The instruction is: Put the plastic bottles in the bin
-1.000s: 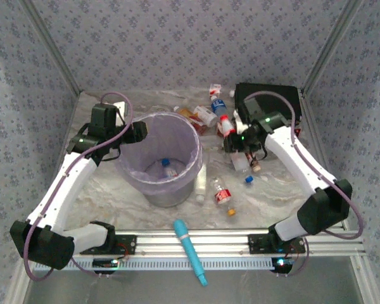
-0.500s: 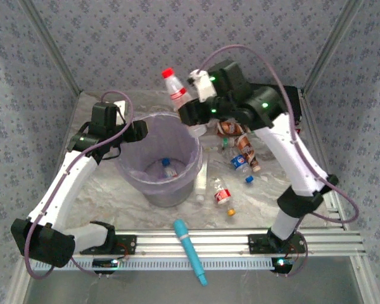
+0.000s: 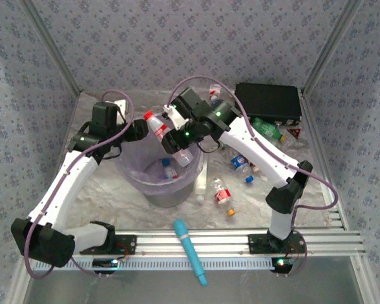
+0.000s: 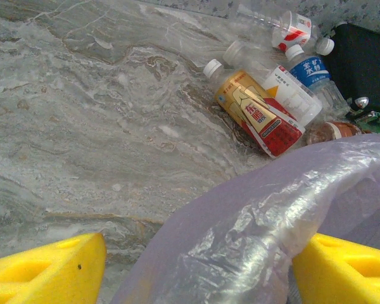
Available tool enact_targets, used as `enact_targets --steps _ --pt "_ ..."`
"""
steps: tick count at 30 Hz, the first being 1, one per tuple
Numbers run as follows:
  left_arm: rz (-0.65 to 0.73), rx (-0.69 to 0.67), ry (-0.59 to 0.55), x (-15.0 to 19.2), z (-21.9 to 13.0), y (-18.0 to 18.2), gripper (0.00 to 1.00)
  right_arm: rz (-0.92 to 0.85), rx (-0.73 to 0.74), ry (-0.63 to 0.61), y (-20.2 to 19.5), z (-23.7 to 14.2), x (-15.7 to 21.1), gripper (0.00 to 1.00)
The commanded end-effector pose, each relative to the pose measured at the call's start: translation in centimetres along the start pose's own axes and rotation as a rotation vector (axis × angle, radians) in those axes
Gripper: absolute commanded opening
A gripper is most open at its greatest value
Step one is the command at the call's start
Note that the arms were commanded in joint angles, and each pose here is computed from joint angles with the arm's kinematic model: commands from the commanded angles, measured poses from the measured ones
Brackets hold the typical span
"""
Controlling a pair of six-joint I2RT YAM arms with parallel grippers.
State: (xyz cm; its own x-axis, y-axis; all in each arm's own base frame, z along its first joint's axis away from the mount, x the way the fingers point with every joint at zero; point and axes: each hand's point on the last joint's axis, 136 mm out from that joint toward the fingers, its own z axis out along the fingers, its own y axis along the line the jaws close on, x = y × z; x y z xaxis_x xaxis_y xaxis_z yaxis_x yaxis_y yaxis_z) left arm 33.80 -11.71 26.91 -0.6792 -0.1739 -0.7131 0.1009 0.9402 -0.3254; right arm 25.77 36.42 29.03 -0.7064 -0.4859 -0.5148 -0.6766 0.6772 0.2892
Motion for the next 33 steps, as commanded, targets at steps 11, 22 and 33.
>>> enact_targets --steps 11,22,33 --pt "0.044 -0.006 -0.143 -3.8 -5.2 -0.7 0.89 0.039 0.012 0.03 -0.6 3.1 1.2 0.52" --pt "-0.047 0.002 -0.049 -0.5 -5.7 1.7 0.76 -0.079 0.007 0.104 -0.1 3.8 3.0 0.53" --pt "-0.099 0.028 0.006 1.2 -3.3 2.0 0.61 -0.122 0.086 0.216 -1.1 8.6 4.2 0.54"
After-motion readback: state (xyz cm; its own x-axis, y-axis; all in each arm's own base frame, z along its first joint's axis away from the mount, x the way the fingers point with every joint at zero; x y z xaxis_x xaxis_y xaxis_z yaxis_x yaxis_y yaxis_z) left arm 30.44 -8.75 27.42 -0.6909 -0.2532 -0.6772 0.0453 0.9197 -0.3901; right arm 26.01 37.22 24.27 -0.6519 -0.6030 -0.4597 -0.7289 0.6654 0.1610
